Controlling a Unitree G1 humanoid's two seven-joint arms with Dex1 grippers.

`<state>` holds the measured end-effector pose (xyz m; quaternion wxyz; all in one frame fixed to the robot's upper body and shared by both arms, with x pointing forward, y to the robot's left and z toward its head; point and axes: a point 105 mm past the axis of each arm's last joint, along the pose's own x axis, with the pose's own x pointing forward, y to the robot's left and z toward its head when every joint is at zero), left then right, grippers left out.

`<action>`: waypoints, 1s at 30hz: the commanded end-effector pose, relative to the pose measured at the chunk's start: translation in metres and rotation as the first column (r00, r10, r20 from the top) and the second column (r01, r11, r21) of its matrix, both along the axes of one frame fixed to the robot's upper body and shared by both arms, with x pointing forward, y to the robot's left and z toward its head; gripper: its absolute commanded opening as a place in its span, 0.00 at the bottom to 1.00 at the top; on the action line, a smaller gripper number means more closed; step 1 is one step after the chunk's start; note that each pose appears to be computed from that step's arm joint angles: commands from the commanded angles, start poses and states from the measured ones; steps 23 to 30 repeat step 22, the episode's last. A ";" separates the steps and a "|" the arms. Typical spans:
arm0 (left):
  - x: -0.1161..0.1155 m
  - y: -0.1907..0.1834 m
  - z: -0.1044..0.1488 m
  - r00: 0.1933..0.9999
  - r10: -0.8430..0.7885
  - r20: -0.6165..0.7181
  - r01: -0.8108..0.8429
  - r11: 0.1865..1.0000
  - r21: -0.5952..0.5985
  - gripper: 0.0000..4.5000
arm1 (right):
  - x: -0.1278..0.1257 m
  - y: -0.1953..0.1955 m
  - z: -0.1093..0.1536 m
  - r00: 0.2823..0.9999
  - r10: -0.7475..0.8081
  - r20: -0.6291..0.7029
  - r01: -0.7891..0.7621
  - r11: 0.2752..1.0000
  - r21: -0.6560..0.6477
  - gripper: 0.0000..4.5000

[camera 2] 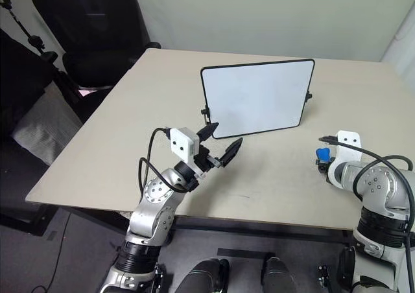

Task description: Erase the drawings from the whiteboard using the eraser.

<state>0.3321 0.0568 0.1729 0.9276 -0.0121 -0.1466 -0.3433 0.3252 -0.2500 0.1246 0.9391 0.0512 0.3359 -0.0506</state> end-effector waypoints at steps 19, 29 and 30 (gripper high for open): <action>0.001 -0.014 0.007 0.998 -0.056 0.035 0.056 0.998 -0.003 1.00 | -0.025 0.042 0.111 0.674 0.196 0.712 -0.306 0.951 0.028 0.89; -0.002 -0.017 0.006 0.997 -0.076 0.031 0.077 0.997 -0.009 1.00 | -0.033 0.055 0.113 0.630 0.238 0.739 -0.390 0.920 0.036 0.89; -0.002 -0.017 0.006 0.997 -0.076 0.031 0.077 0.997 -0.009 1.00 | -0.033 0.055 0.113 0.630 0.238 0.739 -0.390 0.920 0.036 0.89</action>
